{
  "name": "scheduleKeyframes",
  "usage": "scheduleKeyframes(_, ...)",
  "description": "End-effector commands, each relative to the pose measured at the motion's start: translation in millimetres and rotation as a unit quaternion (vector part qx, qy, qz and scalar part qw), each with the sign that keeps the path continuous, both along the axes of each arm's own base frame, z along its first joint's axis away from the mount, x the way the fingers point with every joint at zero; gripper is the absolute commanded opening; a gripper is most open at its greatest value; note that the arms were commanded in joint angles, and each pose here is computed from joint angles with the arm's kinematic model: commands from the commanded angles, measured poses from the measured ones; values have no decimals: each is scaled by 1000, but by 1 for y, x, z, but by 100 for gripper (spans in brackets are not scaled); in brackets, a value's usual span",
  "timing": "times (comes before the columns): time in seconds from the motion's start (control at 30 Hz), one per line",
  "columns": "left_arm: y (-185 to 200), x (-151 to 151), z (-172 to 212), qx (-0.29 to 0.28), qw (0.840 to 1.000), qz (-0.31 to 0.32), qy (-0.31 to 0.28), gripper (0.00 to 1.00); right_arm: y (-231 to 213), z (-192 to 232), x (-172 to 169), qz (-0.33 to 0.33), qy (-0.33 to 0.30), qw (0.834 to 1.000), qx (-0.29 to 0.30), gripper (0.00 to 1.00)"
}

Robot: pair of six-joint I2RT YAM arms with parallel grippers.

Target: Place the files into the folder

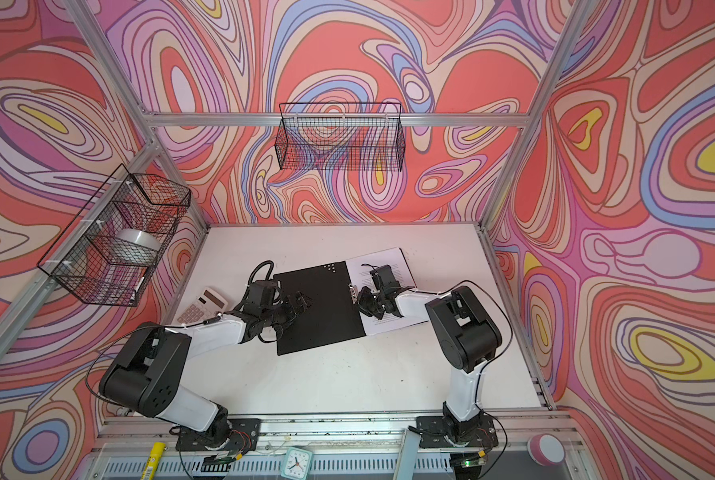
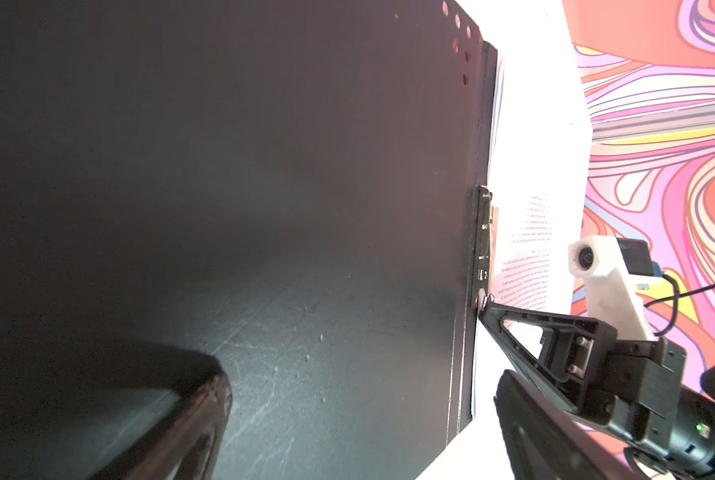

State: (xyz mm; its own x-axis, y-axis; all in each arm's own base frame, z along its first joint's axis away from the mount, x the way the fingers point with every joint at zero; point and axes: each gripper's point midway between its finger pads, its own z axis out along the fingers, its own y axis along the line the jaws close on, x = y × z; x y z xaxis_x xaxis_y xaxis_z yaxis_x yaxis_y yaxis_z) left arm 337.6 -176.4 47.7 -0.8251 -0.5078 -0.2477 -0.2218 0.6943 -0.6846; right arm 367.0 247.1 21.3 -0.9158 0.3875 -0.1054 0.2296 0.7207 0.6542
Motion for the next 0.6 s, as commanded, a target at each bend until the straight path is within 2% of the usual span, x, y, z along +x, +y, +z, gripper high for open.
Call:
scheduleKeyframes(0.0, 45, -62, -77, 104, 982, 25, 158, 100, -89, -104, -76, -54, 170, 962, -208, 0)
scheduleKeyframes(0.13, 46, -60, -75, 105, 982, 24, 152, 100, -93, -114, -83, -53, 181, 958, -216, 0)
scheduleKeyframes(0.27, 45, -62, -75, 104, 983, 22, 153, 100, -83, -119, -87, -45, 188, 962, -192, 0)
scheduleKeyframes(0.57, 46, -64, -77, 104, 982, 24, 154, 100, -52, -39, -36, -21, 101, 985, -141, 0)
